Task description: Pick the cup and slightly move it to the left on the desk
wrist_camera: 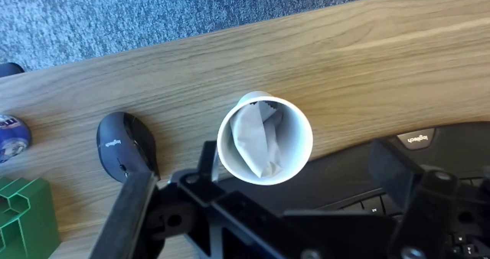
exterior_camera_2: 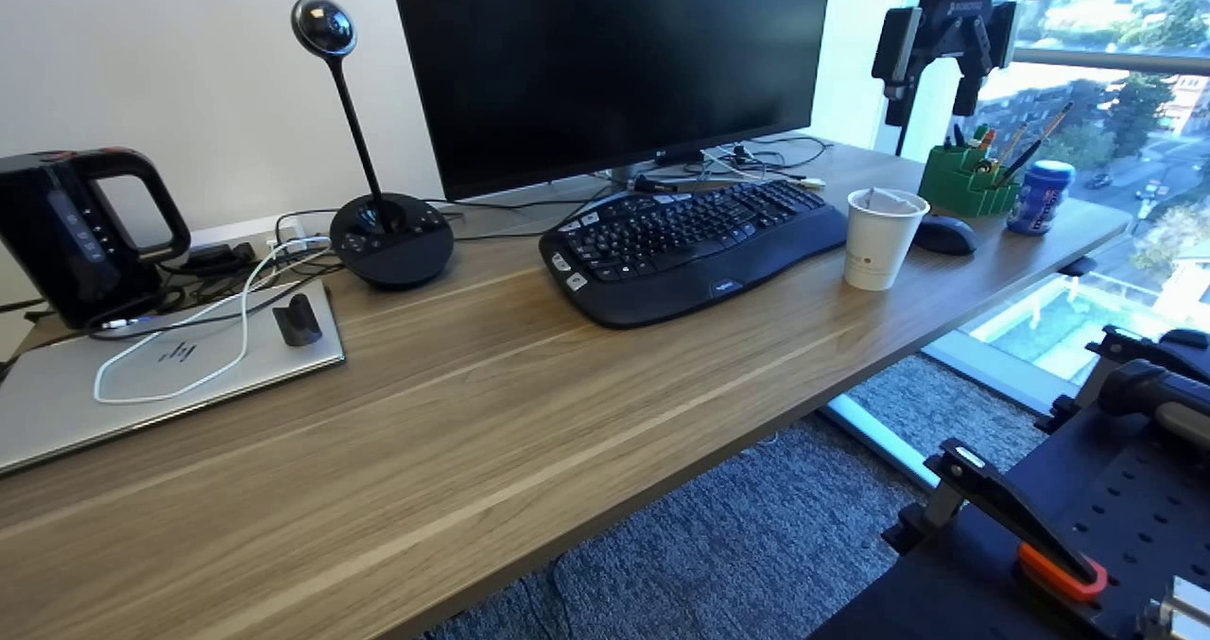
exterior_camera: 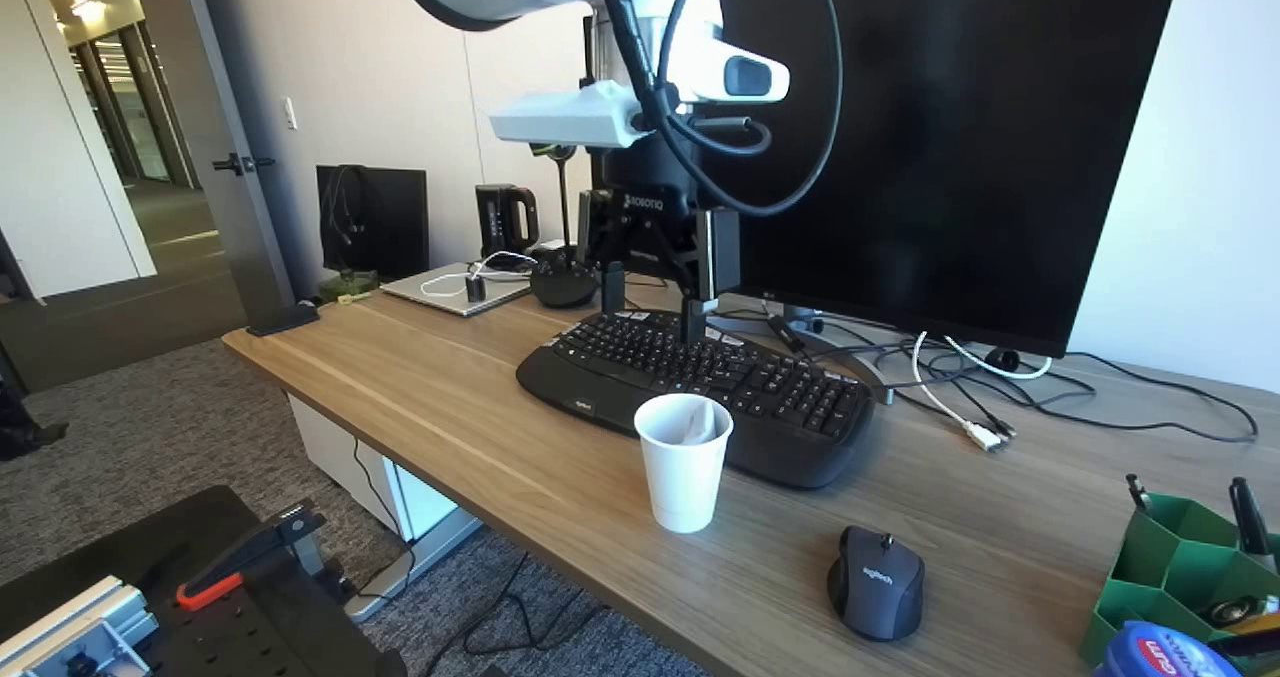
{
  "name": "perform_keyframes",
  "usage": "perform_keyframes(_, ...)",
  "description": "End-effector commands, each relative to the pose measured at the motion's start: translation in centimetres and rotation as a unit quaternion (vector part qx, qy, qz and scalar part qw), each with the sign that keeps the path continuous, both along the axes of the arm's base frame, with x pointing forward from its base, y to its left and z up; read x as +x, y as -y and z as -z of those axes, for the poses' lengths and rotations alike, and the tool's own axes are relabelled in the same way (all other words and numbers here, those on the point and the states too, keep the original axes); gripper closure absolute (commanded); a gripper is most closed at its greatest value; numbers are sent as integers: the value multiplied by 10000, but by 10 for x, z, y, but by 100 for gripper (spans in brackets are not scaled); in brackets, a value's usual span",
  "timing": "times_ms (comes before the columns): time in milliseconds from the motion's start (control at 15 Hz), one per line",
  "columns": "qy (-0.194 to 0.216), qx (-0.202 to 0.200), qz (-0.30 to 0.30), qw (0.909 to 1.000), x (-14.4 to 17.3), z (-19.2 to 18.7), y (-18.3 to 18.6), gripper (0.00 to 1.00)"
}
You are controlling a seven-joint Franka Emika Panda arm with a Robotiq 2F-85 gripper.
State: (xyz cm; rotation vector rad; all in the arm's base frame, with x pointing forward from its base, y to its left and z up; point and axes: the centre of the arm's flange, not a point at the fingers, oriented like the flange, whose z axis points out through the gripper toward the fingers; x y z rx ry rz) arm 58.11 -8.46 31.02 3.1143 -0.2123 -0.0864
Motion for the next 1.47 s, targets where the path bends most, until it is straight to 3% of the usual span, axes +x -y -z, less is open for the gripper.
perform_keyframes(0,47,-69,47,10000,19,8,8,0)
perform_keyframes(533,-78,-178,95,9998,33,34,25,0)
perform_keyframes(1400,-275,-361,-365,9983,23,48,-13,0)
